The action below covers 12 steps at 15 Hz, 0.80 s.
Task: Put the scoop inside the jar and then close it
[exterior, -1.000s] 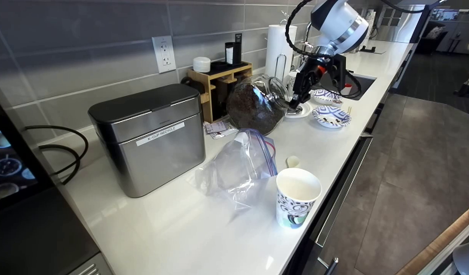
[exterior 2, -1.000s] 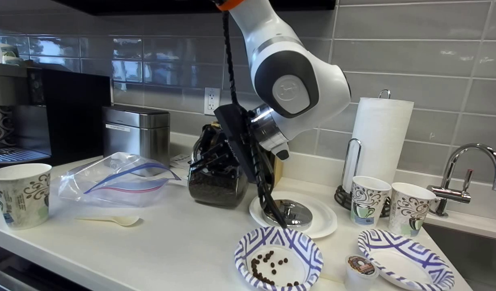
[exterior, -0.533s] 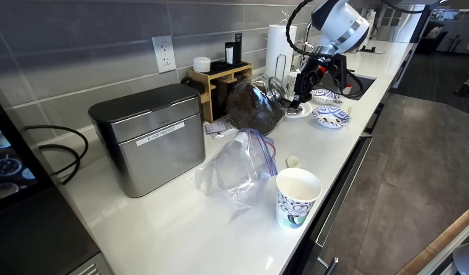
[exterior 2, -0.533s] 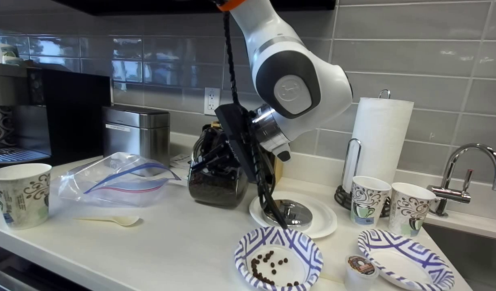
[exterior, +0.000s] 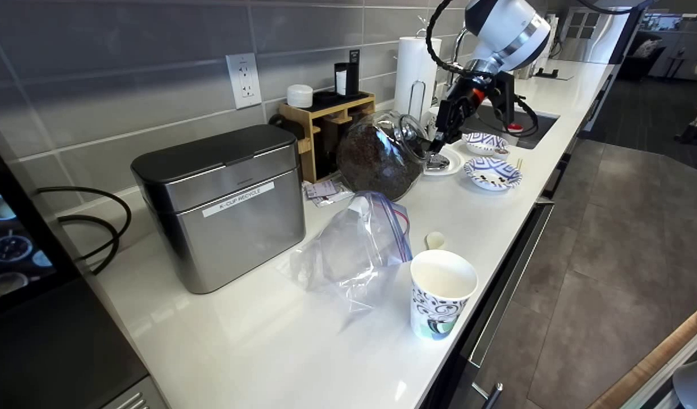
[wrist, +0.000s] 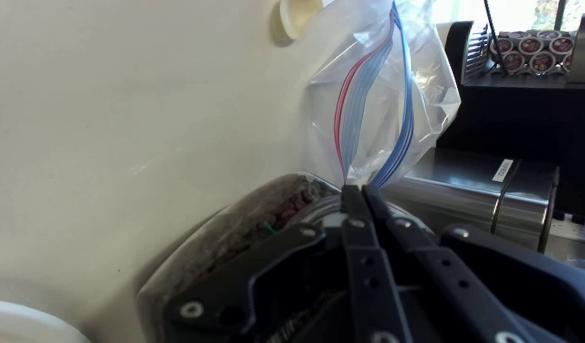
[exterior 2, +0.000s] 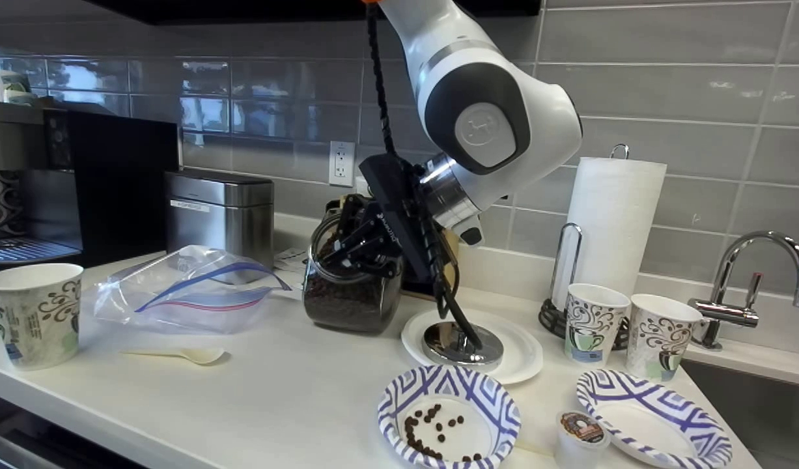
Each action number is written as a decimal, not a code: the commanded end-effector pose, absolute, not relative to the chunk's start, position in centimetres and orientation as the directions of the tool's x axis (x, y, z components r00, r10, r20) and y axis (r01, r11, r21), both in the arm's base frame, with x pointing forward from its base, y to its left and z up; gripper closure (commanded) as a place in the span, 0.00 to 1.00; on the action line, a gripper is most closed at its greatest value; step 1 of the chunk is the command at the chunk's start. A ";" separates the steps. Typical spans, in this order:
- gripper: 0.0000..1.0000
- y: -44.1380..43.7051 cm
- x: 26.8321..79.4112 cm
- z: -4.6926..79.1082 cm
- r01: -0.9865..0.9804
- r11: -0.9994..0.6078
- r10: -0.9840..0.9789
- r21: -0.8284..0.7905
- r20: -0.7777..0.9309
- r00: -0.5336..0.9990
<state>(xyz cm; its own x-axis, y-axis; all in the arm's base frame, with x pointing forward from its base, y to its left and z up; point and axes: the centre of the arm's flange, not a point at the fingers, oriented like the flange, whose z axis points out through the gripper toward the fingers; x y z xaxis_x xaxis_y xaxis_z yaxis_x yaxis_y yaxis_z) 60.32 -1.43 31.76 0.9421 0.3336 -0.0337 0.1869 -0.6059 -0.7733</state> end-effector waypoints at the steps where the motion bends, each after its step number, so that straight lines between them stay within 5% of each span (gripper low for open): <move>1: 0.99 -0.4 61.6 32.6 0.204 -0.605 0.348 -0.770 -0.025 0.937; 12: 0.99 2.6 62.9 33.1 0.250 -0.635 0.365 -0.731 0.001 0.931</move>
